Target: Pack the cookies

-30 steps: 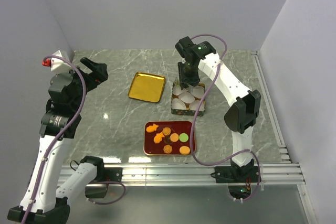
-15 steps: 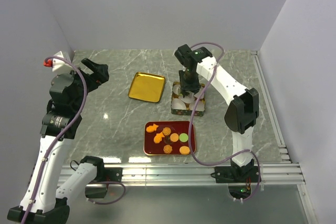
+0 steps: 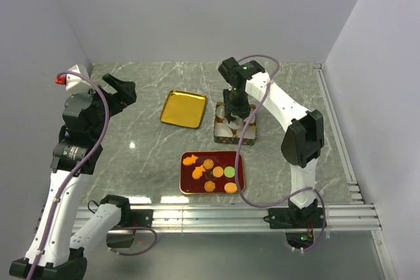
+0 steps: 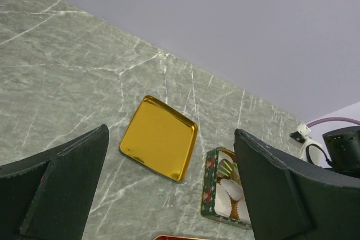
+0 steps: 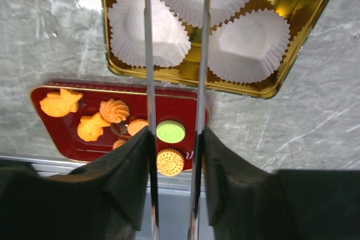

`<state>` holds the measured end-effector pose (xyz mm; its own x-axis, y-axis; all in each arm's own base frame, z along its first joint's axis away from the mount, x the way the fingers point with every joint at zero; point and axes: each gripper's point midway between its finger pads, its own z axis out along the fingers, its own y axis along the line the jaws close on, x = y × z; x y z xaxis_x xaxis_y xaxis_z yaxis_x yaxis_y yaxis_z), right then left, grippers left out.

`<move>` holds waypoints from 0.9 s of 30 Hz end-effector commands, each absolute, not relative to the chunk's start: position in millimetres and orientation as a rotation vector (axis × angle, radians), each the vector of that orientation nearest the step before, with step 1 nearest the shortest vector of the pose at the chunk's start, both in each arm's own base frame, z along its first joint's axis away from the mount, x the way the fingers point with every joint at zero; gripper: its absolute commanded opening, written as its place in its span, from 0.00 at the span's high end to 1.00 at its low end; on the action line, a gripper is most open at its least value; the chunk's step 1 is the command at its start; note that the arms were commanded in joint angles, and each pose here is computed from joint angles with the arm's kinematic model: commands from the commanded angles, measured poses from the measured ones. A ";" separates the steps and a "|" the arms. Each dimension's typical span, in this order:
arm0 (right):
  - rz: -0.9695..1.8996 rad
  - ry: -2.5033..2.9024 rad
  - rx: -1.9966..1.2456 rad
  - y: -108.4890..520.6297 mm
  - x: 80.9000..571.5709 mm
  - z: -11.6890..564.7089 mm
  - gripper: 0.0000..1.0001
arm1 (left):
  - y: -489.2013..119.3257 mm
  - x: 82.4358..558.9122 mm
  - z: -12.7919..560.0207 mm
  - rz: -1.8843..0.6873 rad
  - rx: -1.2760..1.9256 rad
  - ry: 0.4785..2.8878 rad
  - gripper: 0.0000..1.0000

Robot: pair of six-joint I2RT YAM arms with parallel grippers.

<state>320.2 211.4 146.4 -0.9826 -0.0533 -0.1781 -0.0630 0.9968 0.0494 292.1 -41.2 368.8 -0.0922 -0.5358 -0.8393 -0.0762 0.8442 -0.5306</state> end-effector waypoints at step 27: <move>0.275 2.735 -0.397 245.8 229.3 239.7 0.46 | -53.5 305.0 376.9 -0.429 -0.431 1.634 0.01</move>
<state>259.8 240.8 239.1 -0.9087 -0.1736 -0.3797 -0.2441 0.9587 0.1458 303.4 -48.6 355.4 -0.1414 -0.5184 -0.8434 -0.0830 0.8551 -0.5117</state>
